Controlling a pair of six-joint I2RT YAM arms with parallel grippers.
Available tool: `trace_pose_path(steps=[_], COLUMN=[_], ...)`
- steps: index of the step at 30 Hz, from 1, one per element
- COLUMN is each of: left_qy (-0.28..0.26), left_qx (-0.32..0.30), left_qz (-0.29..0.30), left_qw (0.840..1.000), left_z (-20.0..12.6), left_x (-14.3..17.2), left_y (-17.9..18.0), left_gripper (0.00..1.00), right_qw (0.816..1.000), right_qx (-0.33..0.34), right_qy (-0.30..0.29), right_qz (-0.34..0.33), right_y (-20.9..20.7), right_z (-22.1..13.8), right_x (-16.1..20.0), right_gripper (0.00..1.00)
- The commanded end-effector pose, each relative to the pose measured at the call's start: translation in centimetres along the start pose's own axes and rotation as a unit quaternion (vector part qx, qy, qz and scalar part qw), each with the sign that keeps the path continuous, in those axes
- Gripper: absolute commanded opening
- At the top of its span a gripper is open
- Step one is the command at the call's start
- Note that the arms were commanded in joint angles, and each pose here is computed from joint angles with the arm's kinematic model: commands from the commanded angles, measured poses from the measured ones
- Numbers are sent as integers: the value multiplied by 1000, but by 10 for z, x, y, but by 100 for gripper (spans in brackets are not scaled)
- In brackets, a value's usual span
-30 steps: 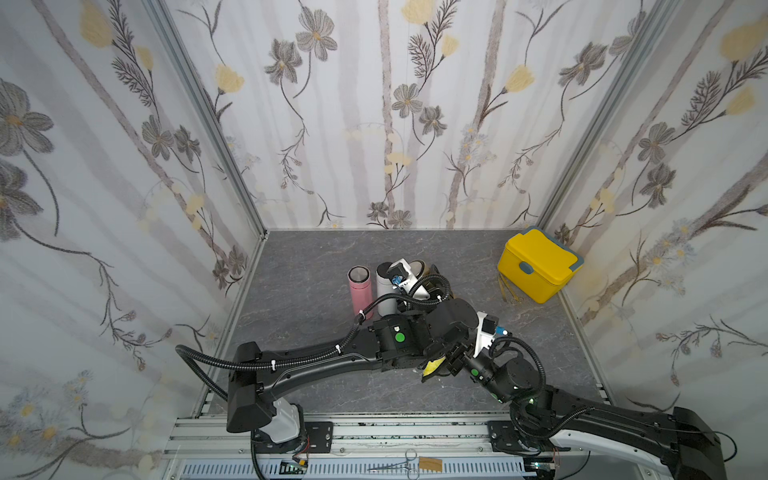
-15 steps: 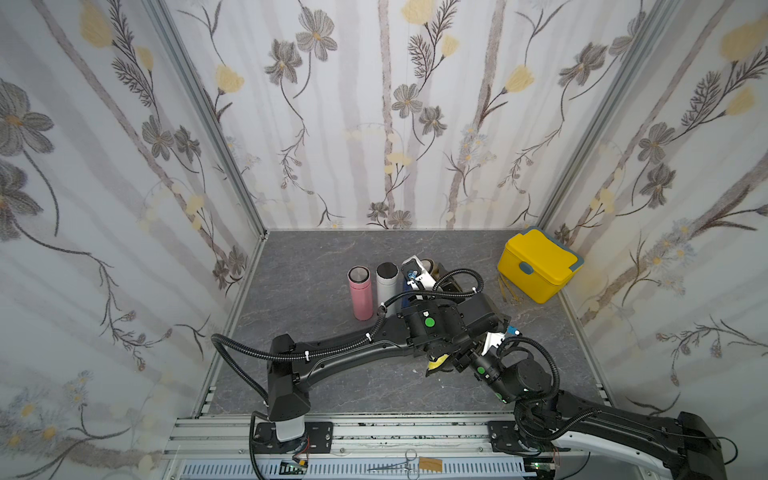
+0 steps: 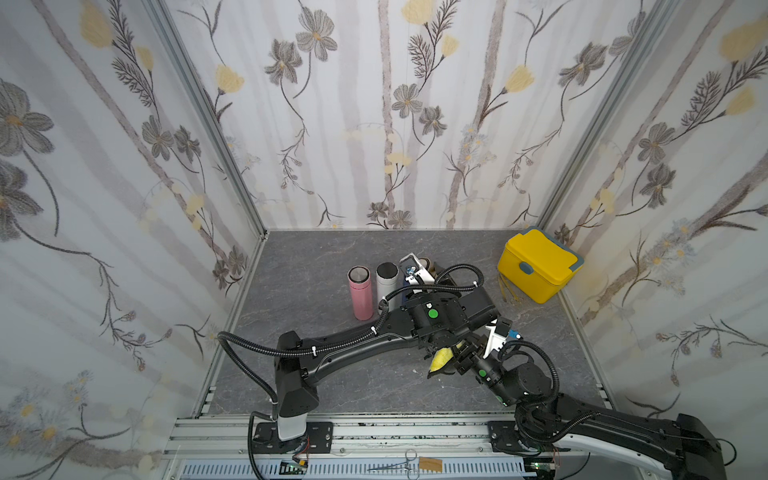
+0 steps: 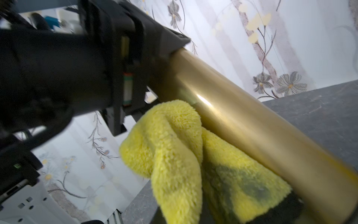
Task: Wipe the surface of the thermos
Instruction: Wipe the dirt from the surface of the thermos.
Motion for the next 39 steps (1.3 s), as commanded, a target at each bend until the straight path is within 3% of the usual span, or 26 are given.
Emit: trace_pose_path(steps=[1, 8, 17, 26, 34, 39], left_qy=[-23, -26, -25, -25, -14, -11], left_qx=[1, -3, -9, -20, -27, -24], left_qz=[-7, -3, -5, -4, 1, 0], left_qw=[1000, 1000, 1000, 999, 1000, 1000], left_z=[0, 1, 1, 6, 9, 6], left_x=[-7, -5, -3, -1, 8, 10], left_y=[-2, -3, -7, -9, -12, -13], left_gripper=[0, 0, 0, 0, 0, 0], right_qw=[1000, 999, 1000, 999, 999, 999], right_qx=[-16, 45, -15, 34, -25, 15], right_qy=[-7, 20, -13, 5, -38, -38], right_qz=[0, 10, -8, 6, -7, 0], right_y=[5, -27, 4, -25, 7, 4], right_z=[3, -21, -3, -23, -2, 7], right_x=[-3, 40, -8, 35, -17, -17], right_gripper=[0, 0, 0, 0, 0, 0])
Point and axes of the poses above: each gripper's point midway between its finger pads, its own z axis out along the fingers, its own y axis along the line the jaws close on, x = y × z, the point moved 9 cm from there along -z, back along the fingers, and after that the axes turned 14 degrees about -z, right-handed, at the moved point
